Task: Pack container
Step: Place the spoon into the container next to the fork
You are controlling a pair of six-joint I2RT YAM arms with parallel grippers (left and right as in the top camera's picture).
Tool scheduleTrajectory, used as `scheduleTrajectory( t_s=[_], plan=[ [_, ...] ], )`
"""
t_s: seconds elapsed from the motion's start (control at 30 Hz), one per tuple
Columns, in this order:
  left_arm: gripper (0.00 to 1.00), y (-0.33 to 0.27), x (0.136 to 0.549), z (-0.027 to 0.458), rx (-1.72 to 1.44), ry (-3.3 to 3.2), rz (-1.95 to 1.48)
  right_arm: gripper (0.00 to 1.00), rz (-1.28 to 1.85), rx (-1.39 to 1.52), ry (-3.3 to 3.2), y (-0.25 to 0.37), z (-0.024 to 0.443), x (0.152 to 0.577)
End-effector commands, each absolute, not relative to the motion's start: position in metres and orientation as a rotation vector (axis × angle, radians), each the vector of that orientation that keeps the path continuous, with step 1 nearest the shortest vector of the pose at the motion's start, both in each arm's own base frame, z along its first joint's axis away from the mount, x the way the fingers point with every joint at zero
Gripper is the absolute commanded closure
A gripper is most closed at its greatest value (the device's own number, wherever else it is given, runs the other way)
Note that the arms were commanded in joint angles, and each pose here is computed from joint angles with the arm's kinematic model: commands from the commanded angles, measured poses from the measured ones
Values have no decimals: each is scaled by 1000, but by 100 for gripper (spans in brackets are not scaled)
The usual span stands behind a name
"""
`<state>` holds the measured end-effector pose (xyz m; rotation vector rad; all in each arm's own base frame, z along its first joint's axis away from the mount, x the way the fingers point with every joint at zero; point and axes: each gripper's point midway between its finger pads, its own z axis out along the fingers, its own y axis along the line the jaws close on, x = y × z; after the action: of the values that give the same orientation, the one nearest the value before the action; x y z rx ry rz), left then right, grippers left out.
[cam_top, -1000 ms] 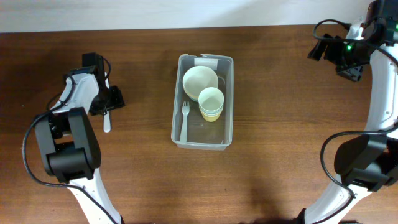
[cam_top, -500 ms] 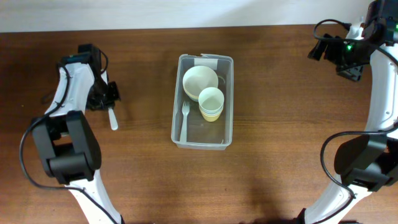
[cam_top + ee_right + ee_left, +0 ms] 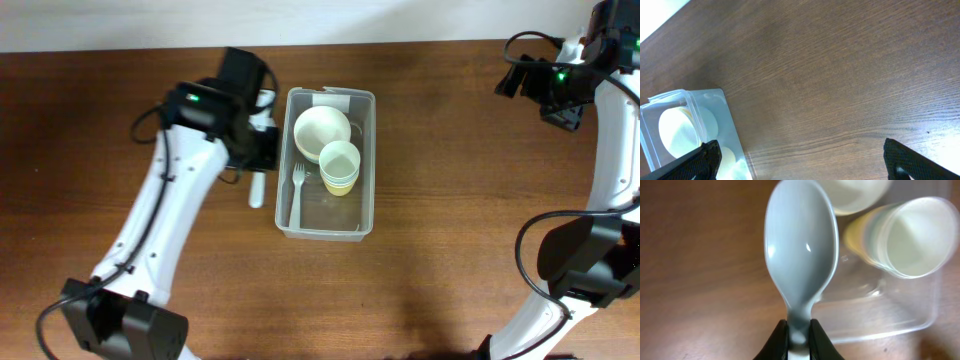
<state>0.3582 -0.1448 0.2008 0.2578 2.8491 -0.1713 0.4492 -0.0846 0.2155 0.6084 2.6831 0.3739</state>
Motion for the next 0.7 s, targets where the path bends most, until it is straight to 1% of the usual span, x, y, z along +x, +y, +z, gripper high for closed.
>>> scheduleTrajectory(
  t_s=[0.0,0.13,0.27,0.37,0.43,0.57,0.6,0.63,0.67],
  plan=[
    [99,-180,350,180,285,2852,-215,1,361,606,2672,-87,219,450],
    [98,-210,349,162,306,2812,-251,1,361,606,2672,-87,219,450],
    [98,-201,353,143,194,2816,-178,1,361,606,2672,-87,219,450],
    [98,-201,354,134,162,2814,-185,1,361,606,2672,-87,219,450],
    [94,-201,356,128,159,2804,-180,1,361,606,2672,-87,219,450],
    [91,-193,356,107,152,2817,-115,1,361,606,2672,-87,219,450],
    [89,-192,356,101,154,2831,-103,1,361,606,2672,-87,219,450],
    [75,-193,356,96,155,2839,-99,1,361,606,2672,-87,219,450],
    [63,-193,357,96,155,2837,-100,1,361,606,2672,-87,219,450]
  ],
)
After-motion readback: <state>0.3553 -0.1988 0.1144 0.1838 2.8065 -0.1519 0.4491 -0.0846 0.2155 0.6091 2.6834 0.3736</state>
